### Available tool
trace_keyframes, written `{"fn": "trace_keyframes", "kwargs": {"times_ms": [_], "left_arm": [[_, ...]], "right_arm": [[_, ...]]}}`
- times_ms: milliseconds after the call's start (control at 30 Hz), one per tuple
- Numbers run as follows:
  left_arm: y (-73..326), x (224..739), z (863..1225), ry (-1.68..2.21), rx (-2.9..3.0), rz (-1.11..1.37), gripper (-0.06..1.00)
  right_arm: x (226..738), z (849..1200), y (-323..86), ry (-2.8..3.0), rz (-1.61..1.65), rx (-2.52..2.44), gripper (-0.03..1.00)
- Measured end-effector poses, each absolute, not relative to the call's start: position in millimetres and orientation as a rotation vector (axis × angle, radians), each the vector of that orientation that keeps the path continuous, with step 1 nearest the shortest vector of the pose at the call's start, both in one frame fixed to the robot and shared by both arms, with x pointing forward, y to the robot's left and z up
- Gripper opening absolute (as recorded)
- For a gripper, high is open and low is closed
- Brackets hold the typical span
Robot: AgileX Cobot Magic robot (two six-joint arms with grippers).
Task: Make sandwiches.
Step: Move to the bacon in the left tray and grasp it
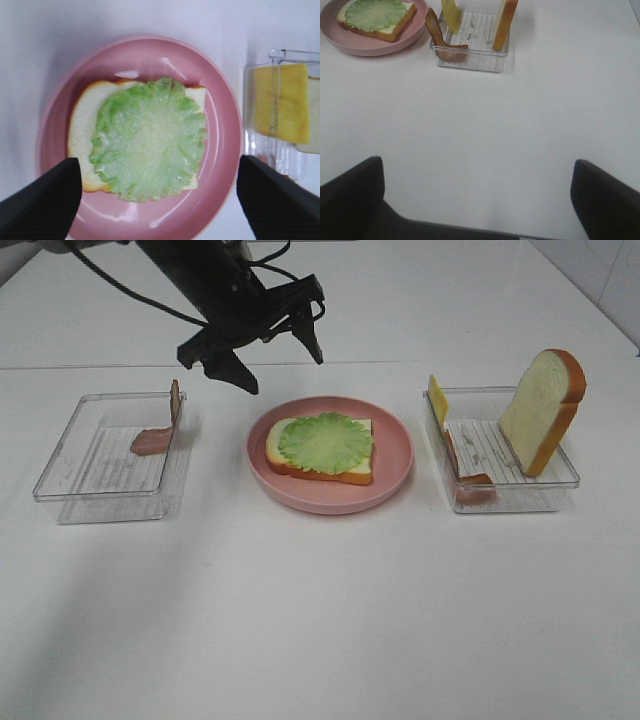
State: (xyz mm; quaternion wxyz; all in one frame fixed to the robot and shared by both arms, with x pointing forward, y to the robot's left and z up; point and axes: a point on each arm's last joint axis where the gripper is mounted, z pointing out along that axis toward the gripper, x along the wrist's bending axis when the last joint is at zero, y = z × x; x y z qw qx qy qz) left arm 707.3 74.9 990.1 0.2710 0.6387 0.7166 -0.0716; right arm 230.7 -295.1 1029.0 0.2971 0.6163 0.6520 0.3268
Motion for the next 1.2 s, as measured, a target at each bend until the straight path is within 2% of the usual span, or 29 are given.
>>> {"fn": "trace_keyframes", "kwargs": {"times_ms": [100,167,267,433,733,833,1000,1200], "left_arm": [[75.2,705.0,1008.3,1.921,1.794,-0.119,0.77],[80.7,704.6,1033.5,1.888,1.868,0.015,0.77],[81.2,704.8,1039.9,1.868,1.87,0.042,0.77],[91.0,699.3,1071.9,1.793,1.894,0.187,0.77],[104.3,687.6,1061.7,1.805,2.035,0.261,0.77],[116.0,683.1,1056.9,1.835,2.074,0.271,0.77],[158.3,687.5,1051.8,1.952,2.034,0.273,0.77],[178.4,692.7,1048.7,2.003,2.004,0.276,0.77]], "right_arm": [[230.7,1029.0,-295.1,1.733,0.869,1.638,0.98],[230.7,1029.0,-295.1,1.733,0.869,1.638,0.98],[230.7,1029.0,-295.1,1.733,0.869,1.638,0.98],[230.7,1029.0,-295.1,1.733,0.869,1.638,0.98],[230.7,1029.0,-295.1,1.733,0.869,1.638,0.98],[230.7,1029.0,-295.1,1.733,0.869,1.638,0.98],[230.7,1029.0,-295.1,1.733,0.869,1.638,0.98],[230.7,1029.0,-295.1,1.733,0.869,1.638,0.98]]}}
